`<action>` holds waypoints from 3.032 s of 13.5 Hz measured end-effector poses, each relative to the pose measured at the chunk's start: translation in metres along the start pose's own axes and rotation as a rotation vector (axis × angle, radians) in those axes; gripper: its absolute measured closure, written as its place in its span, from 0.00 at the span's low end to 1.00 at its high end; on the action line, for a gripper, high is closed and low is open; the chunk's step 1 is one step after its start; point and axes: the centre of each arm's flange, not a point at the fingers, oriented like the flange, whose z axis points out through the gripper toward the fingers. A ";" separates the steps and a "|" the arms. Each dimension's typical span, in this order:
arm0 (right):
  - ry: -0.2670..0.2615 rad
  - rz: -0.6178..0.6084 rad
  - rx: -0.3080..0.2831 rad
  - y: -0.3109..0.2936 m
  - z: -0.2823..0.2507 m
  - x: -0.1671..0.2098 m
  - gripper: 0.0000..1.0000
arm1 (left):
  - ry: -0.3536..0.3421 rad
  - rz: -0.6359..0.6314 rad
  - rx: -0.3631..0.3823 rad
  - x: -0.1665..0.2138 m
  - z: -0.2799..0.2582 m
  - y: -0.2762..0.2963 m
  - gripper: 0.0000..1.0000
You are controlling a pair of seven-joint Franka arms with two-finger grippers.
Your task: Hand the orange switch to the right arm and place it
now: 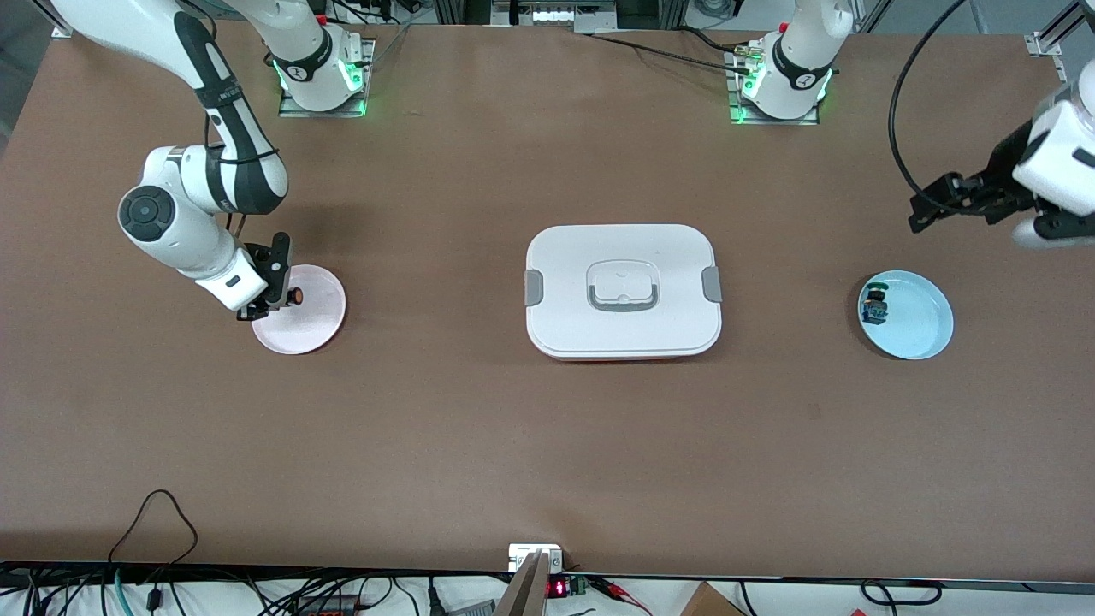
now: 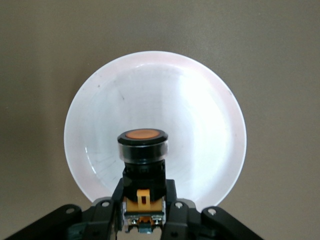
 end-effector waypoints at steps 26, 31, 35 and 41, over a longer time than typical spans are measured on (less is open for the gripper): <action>0.013 0.014 0.012 0.011 -0.053 0.004 0.00 | -0.032 0.032 0.007 -0.005 0.016 -0.019 0.00; 0.100 0.075 0.051 0.045 -0.162 0.008 0.00 | -0.032 0.032 0.007 -0.005 0.016 -0.019 0.00; 0.118 0.270 0.053 0.054 -0.216 0.019 0.00 | -0.032 0.032 0.007 -0.005 0.016 -0.019 0.00; 0.098 0.809 0.100 0.048 -0.260 0.044 0.00 | -0.032 0.035 0.007 -0.005 0.016 -0.018 0.00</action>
